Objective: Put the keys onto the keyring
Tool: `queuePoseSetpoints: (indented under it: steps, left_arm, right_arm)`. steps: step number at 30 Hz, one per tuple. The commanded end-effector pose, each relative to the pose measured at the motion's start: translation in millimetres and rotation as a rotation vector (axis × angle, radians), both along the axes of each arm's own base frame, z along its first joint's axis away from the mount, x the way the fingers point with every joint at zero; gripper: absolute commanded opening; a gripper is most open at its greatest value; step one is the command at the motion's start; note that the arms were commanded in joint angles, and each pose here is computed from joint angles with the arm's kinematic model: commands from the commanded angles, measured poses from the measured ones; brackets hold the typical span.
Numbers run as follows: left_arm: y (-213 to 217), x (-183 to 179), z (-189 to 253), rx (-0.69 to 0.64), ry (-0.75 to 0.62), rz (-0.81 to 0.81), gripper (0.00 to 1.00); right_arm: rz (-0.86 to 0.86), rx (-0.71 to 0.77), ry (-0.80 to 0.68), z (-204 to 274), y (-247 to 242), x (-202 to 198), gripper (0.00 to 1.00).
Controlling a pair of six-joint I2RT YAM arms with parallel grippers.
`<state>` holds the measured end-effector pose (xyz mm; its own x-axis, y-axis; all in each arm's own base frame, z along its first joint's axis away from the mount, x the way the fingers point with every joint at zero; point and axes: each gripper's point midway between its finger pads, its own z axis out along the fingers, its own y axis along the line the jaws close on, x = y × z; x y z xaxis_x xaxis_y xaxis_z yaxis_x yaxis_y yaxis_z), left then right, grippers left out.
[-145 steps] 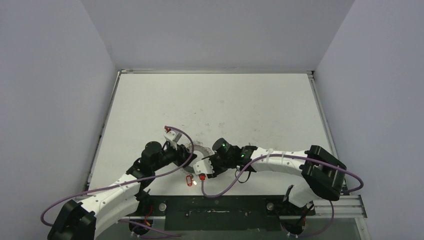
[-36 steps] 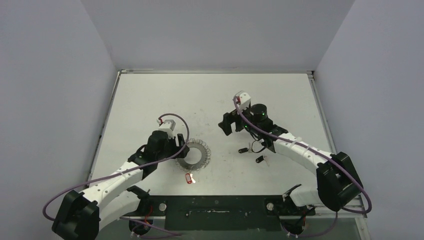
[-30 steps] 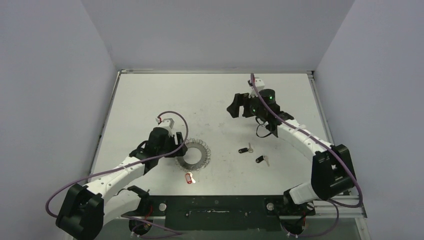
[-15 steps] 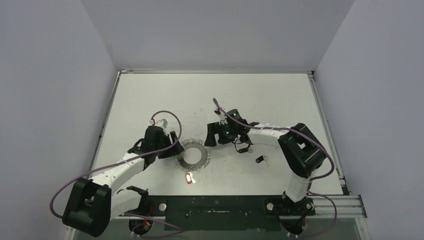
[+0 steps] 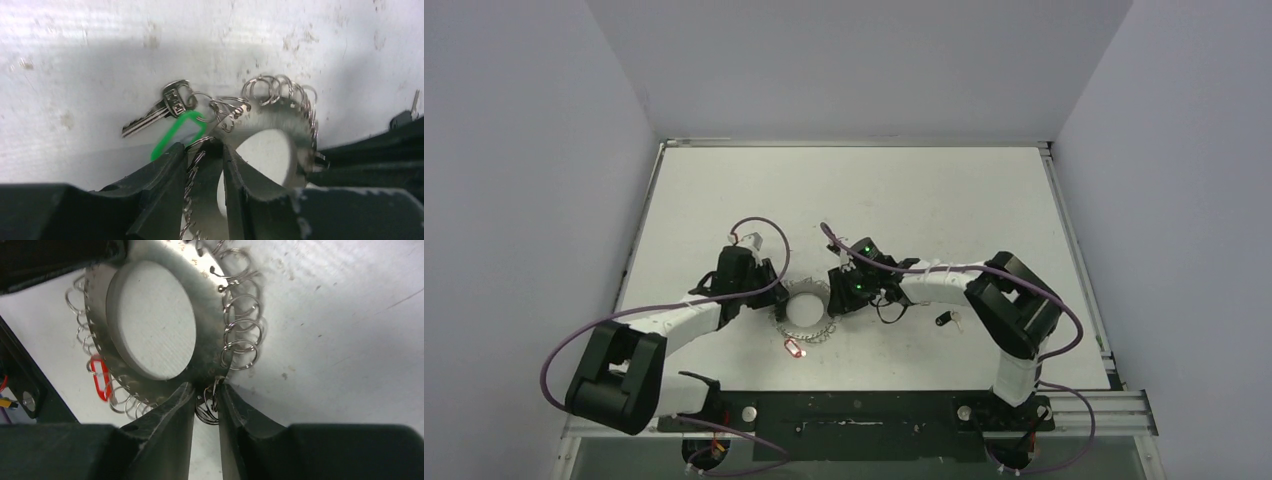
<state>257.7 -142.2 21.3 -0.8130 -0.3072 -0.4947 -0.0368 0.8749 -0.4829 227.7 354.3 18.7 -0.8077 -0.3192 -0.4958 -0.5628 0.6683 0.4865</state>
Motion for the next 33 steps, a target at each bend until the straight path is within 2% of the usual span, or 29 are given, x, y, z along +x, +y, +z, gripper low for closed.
queuePoseSetpoints:
  steps: [1, 4, 6, 9, 13, 18, 22, 28, 33]
  left_arm:
    - [-13, 26, 10, 0.000, -0.070, -0.060, 0.28]
    - [-15, 42, 14, 0.029, -0.104, -0.091, 0.25]
    - [-18, 50, 15, 0.040, -0.120, -0.119, 0.23]
    - [-27, 59, 17, 0.045, -0.146, -0.183, 0.19]
    - [-37, 67, 24, 0.041, -0.200, -0.259, 0.19]
    - [-49, 66, 52, 0.035, -0.320, -0.346, 0.28]
    - [-49, 52, 75, 0.028, -0.413, -0.371, 0.35]
    - [-33, 21, 82, 0.023, -0.426, -0.316, 0.40]
    - [-21, -3, 85, 0.002, -0.431, -0.259, 0.42]
  right_arm:
    - [0.063, -0.067, 0.094, -18, -3, -52, 0.21]
    - [0.105, -0.075, 0.128, -17, 0, -82, 0.21]
    - [0.139, -0.070, 0.141, -12, 3, -100, 0.25]
    - [0.161, -0.022, 0.140, 6, 8, -114, 0.37]
    - [0.144, 0.013, 0.054, 38, 1, -100, 0.57]
    - [0.102, 0.048, -0.142, 78, -21, -52, 0.64]
    - [0.110, 0.040, -0.327, 87, -42, -14, 0.67]
    - [0.419, 0.043, -0.726, 99, -34, 1, 0.72]
    - [0.723, 0.066, -0.950, 91, -13, -5, 0.73]
